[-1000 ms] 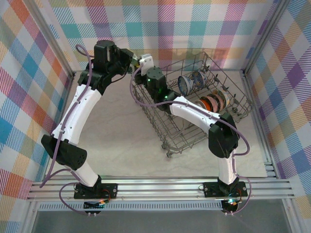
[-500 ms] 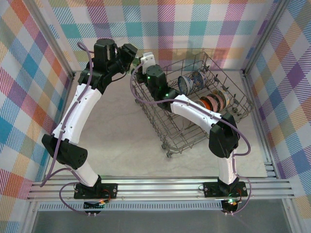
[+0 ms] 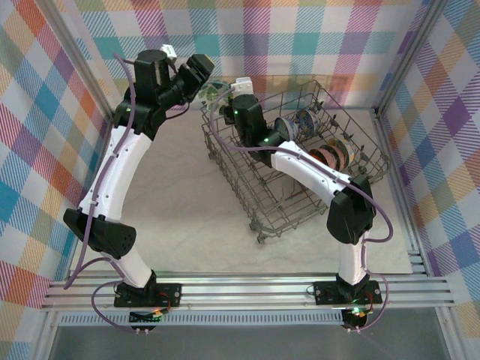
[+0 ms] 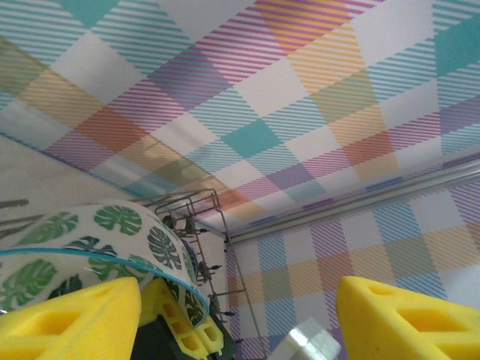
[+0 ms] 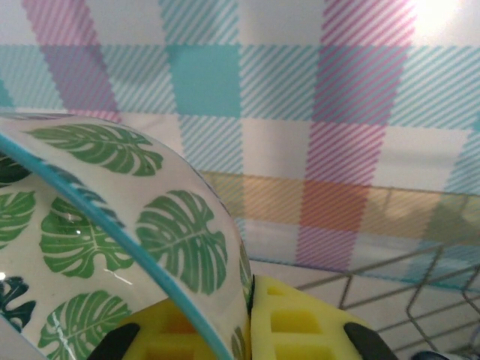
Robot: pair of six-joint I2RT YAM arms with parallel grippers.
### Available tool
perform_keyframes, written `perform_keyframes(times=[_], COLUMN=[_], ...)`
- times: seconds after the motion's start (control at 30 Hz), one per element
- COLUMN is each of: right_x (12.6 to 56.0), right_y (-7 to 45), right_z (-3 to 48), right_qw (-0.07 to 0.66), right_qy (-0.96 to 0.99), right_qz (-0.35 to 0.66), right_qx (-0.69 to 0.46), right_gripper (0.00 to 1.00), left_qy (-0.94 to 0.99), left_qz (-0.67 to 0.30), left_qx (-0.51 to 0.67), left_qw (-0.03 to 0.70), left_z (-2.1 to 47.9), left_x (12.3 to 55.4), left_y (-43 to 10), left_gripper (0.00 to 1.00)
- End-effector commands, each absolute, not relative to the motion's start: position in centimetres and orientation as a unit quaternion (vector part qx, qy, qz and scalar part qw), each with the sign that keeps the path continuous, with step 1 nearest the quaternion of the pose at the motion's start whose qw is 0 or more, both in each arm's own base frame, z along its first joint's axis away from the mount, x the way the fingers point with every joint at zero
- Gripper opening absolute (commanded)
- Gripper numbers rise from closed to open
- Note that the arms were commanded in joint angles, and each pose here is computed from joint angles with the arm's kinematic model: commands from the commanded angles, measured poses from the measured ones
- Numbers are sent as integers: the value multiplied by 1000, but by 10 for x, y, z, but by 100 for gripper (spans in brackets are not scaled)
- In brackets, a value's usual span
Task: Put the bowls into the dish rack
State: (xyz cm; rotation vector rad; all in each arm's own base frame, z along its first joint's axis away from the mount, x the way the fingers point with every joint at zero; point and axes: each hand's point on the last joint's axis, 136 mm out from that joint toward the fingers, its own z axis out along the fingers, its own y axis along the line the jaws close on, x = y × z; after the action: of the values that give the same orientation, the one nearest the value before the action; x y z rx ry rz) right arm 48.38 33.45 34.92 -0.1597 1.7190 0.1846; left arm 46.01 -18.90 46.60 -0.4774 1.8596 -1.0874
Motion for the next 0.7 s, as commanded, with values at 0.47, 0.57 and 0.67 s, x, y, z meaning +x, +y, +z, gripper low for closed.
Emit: perform_keyframes(times=[0.47,0.57,0.67], right_x=[466,467,466], right_y=[229,199,182], right_z=[402,391,382], right_qw=[667,640,621], right_qy=[742,755,762], right_qz=[-64,-134,-178], right_qx=[20,41,41], right_gripper=[11,13,13], left_qy=[771,795,815], left_qz=[-434,-424,-414], left_qx=[-112,-104,-96], left_qw=[452,421,395], left_z=[453,418,385], left_x=[476,485,491], left_y=[-134,-136,-139], left_gripper=[76,76,76])
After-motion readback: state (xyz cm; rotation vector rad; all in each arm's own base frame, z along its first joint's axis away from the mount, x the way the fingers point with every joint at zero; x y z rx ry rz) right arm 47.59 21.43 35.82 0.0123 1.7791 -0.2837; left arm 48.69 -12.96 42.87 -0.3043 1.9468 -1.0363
